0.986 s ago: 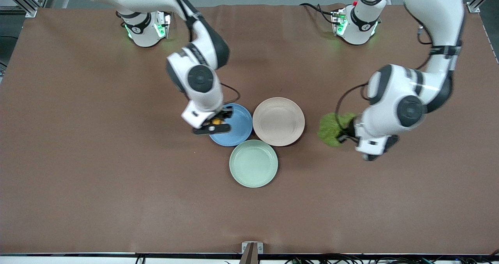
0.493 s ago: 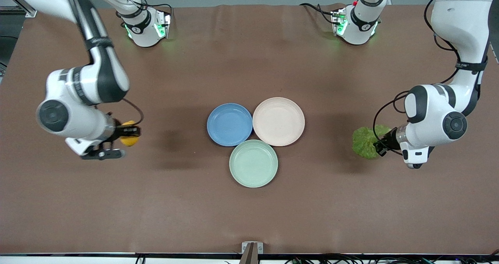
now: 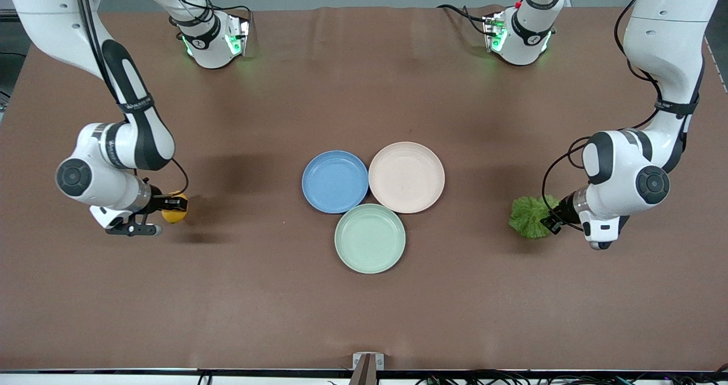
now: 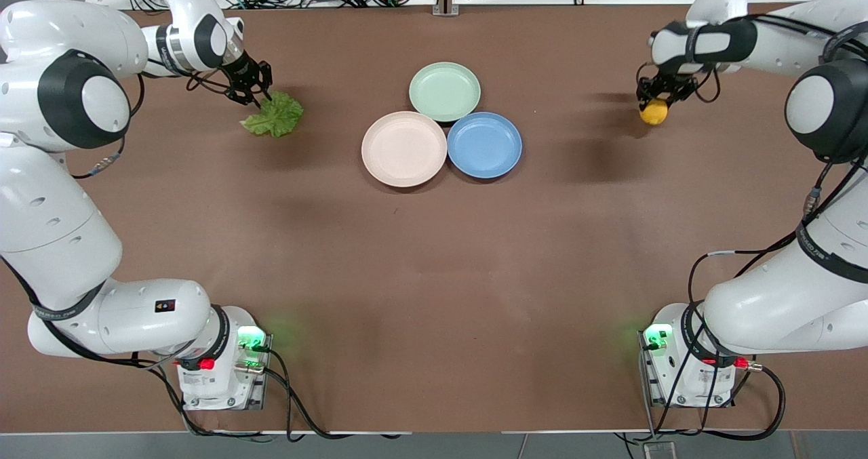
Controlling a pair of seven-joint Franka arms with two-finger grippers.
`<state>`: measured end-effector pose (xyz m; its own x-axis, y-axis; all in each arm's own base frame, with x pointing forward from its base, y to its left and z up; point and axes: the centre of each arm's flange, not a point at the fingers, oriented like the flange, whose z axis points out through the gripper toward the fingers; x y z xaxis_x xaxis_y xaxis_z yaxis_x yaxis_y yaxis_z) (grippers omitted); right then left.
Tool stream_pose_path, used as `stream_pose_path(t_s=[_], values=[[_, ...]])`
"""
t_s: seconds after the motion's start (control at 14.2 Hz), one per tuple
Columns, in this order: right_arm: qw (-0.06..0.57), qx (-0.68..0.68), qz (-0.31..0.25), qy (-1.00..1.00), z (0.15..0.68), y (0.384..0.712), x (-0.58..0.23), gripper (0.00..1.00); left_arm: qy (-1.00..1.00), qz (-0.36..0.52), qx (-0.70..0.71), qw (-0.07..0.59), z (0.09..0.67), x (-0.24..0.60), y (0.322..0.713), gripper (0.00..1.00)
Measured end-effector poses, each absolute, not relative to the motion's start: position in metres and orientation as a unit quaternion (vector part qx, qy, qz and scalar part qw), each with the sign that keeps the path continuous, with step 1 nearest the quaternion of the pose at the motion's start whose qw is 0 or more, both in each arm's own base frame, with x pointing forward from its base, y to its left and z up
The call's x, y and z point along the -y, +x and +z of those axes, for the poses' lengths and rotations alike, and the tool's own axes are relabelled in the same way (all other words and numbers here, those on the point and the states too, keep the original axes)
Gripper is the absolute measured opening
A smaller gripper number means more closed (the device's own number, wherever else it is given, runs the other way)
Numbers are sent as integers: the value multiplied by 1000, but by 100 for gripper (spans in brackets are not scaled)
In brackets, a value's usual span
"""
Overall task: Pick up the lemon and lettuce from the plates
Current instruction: 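Open the right gripper to drop the lemon while the left releases the lettuce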
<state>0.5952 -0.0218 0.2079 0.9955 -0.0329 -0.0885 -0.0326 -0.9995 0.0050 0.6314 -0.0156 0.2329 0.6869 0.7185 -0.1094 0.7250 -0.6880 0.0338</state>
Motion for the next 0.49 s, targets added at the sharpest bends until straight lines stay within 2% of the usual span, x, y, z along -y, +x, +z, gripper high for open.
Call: stream_pose_path(t_s=[0.14,0.35,0.42,0.49], values=[[2,14,-35,999,200,595,23,62,927,-58,-371,20,268,15,636,64],[2,6,-34,999,199,595,23,62,937,-74,-340,-6,366,3,652,94],[2,5,-35,999,199,595,23,65,938,-77,-339,-9,401,-2,656,100],[1,5,-36,999,199,595,23,66,938,-76,-339,-12,431,-6,658,100]])
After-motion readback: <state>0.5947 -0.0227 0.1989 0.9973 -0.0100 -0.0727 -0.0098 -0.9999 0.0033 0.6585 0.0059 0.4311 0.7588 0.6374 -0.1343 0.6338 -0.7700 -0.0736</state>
